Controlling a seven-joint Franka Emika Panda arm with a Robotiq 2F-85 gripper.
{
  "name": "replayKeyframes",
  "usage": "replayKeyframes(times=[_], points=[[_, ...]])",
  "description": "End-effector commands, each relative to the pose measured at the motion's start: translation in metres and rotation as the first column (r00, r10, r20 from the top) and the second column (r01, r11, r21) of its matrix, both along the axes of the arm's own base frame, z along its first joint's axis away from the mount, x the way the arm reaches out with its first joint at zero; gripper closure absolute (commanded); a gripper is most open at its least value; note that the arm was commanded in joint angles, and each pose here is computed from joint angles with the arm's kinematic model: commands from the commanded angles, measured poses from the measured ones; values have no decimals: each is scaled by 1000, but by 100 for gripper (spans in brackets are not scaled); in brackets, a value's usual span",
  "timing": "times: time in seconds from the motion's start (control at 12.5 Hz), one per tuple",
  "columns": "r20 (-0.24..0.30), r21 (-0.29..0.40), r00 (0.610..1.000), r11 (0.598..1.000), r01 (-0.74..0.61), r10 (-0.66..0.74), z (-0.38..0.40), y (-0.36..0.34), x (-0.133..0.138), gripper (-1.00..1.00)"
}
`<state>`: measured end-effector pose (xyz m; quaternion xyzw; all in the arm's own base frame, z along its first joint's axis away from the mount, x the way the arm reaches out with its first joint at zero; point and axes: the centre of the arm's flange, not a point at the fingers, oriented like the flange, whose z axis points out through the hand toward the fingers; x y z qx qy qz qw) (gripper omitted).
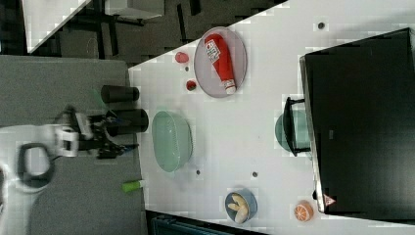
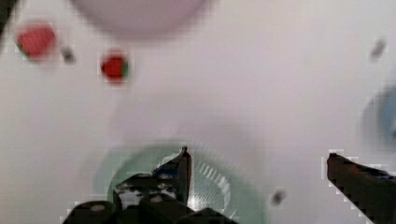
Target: Drag strainer right to left.
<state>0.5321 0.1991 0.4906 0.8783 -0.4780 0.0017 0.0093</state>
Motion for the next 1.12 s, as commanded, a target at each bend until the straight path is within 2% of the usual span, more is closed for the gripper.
replayKeyframes(times=[0.08,0.24,0.4,0.56,1.12], points=[[75,-28,979,982,-187,189,83,-167,2,-100],[71,-41,978,980,-195,198,102,-234,-14,-100],[57,-12,986,988,-154,154,104,-268,-24,-100],[34,-7,990,991,-134,134,99,-278,-26,-100],[18,-15,992,992,-128,128,92,-279,-23,-100]])
